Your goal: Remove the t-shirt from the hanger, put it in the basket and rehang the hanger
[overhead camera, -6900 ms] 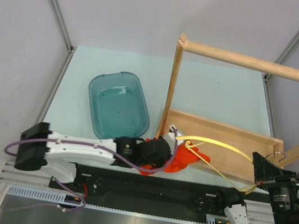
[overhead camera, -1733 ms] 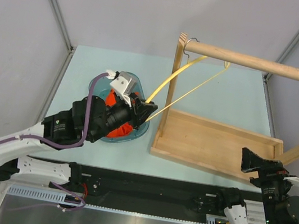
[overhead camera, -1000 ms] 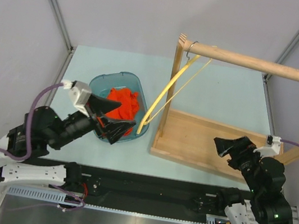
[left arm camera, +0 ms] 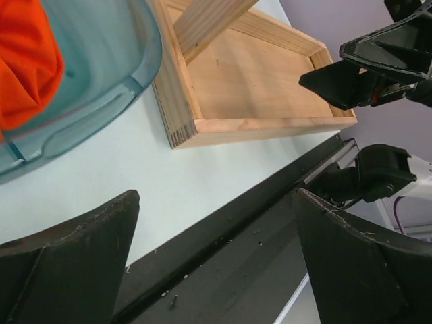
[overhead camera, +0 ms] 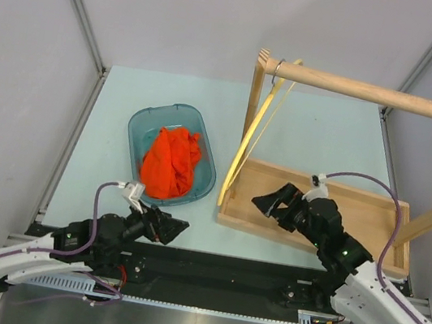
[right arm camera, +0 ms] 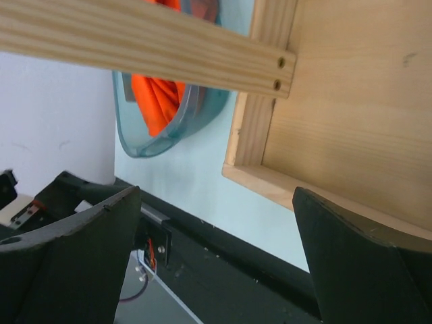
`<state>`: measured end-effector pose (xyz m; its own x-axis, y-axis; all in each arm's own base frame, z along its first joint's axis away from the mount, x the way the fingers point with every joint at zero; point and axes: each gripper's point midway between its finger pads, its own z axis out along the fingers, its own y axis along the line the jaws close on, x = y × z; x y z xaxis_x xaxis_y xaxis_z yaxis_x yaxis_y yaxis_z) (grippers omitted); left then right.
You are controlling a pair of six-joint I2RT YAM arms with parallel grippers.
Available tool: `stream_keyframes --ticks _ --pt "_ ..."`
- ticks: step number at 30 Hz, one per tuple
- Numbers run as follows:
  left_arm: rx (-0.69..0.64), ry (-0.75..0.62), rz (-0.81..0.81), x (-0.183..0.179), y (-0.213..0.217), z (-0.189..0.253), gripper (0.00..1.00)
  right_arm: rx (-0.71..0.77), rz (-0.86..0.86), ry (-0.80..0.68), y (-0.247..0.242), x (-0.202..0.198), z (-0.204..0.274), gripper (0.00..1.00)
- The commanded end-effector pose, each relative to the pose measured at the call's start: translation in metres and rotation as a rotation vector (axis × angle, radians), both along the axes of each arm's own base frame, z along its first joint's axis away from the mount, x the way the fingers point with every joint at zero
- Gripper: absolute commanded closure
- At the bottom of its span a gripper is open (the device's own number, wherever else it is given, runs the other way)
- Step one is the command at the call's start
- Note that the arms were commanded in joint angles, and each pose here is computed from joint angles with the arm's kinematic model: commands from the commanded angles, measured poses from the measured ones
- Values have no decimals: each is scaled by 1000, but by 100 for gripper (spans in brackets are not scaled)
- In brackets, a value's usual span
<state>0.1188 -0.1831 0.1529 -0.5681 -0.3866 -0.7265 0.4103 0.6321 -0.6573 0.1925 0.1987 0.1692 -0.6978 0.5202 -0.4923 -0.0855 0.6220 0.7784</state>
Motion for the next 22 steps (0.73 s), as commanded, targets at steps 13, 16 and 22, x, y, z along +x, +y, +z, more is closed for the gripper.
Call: stream_keyframes --ticks 13,16,22 --pt "-185 207 -141 -28 -38 -61 0 125 16 -132 63 -14 -17 0" --pt "-182 211 -149 -29 -40 -64 0 105 3 -136 65 -18 -27 0" --pt "-194 204 -161 -30 -42 -62 0 52 -23 -106 61 -20 -51 0"
